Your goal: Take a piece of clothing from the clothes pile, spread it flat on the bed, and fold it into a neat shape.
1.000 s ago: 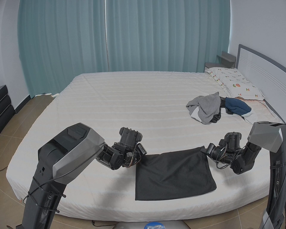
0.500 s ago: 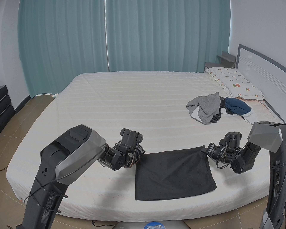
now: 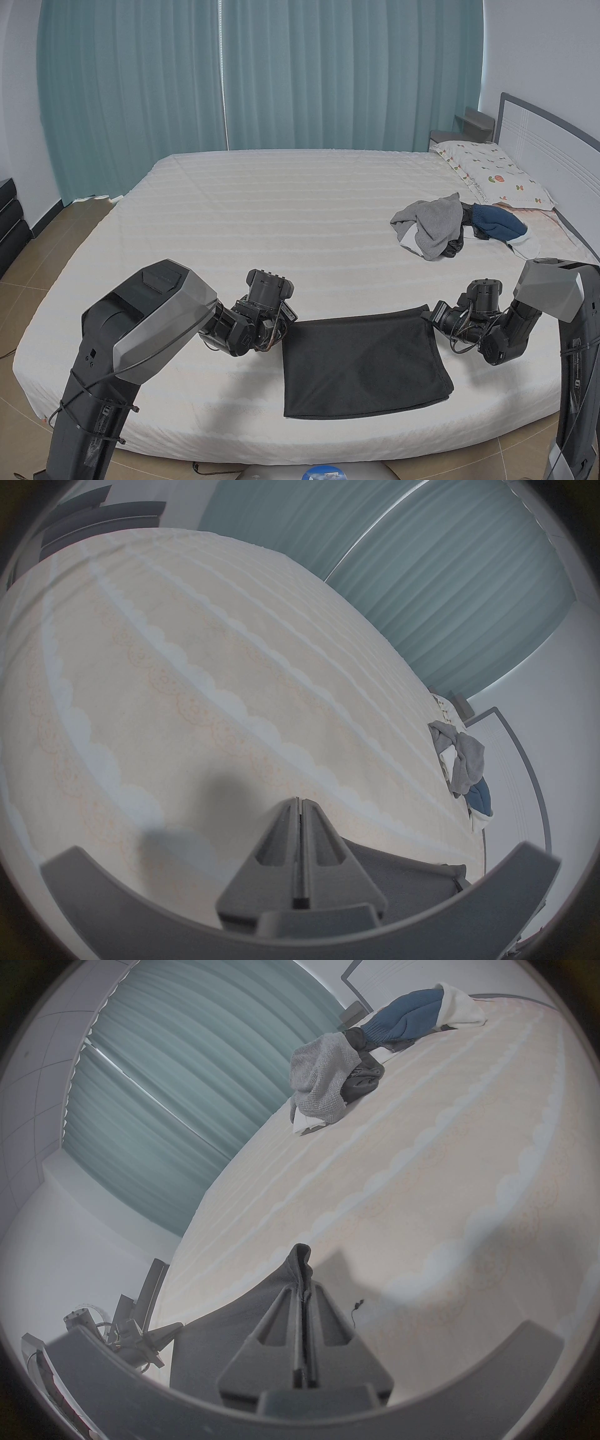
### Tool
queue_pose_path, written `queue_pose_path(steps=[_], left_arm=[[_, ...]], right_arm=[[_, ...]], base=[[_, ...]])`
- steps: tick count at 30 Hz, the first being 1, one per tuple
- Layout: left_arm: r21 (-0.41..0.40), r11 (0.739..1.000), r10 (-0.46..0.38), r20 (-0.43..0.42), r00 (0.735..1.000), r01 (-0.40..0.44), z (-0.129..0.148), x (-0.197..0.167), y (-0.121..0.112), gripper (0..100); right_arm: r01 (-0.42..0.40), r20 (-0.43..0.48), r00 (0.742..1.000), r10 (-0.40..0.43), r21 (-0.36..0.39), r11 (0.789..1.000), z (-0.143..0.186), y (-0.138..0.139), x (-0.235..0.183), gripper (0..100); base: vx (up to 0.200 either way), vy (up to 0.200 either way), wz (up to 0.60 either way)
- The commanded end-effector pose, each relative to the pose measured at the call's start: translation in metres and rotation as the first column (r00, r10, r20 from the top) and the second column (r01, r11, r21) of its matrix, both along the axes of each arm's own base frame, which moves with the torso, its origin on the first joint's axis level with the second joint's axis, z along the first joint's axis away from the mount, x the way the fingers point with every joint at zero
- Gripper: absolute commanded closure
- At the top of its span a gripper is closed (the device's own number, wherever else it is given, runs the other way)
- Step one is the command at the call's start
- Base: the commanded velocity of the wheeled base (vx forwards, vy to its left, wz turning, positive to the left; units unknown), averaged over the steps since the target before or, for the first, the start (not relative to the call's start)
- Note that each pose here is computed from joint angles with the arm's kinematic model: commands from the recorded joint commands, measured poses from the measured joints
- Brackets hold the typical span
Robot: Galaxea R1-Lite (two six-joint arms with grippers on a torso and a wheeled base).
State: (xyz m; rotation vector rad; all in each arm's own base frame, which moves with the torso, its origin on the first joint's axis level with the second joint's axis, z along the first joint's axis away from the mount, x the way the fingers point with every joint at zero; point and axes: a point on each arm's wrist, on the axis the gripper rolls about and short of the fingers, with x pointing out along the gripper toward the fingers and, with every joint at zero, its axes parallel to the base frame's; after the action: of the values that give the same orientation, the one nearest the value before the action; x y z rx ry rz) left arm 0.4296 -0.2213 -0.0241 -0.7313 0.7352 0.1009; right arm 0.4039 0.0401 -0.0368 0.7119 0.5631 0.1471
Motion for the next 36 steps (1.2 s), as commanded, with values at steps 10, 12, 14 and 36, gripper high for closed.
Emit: queue_pose_path(steps=[10,12,14,36], left_arm=[[-0.009,1.0,0.002,0.007,1.0,-0.002,0.006,-0.001,0.001,0],[-0.008,1.0,0.002,0.004,1.0,-0.002,0.006,-0.001,0.001,0],[-0.009,1.0,0.002,0.007,1.0,-0.002,0.008,-0.001,0.001,0],[-0.127,0.989,0.061,-0.084,0.995,-0.072,0.045,-0.051,0.063,0]], right_arm=[[-0.005,0.002,1.0,0.005,0.004,1.0,0.002,0.003,0.0,0],[-0.002,0.008,1.0,0.002,0.006,1.0,0.008,0.001,-0.003,0],[-0.001,0.003,1.0,0.001,0.008,1.0,0.015,-0.001,-0.01,0],[-0.146,-0.189,0.97,0.153,0.052,0.988,0.023,-0.01,-0.153,0]], base=[[0.0,0.0,0.0],[0.0,0.0,0.0],[0.0,0.0,0.0],[0.0,0.0,0.0]])
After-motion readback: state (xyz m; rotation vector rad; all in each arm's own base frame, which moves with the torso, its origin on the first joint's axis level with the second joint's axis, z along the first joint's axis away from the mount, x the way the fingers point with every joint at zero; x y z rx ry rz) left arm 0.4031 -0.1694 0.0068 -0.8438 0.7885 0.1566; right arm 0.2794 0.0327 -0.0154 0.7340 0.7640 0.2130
